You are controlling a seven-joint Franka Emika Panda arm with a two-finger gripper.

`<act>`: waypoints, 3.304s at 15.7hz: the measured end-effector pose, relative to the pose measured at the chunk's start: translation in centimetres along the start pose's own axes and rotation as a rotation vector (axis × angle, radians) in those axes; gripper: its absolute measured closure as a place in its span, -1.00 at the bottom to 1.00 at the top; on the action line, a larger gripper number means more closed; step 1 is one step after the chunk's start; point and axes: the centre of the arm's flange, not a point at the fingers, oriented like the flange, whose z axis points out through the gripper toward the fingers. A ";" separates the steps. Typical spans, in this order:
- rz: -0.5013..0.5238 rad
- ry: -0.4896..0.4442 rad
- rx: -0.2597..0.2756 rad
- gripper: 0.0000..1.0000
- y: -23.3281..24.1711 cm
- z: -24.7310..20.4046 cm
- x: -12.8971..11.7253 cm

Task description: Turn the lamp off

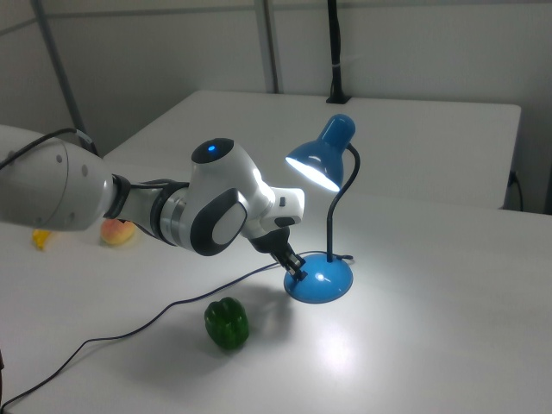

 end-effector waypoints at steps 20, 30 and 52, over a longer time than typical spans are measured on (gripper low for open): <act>0.000 -0.095 -0.027 0.98 0.2 1.1 -0.7; -0.101 -0.253 -0.010 0.98 -6.2 -6.1 -2.1; -0.551 -0.332 0.024 0.64 -12.3 -31.4 -3.6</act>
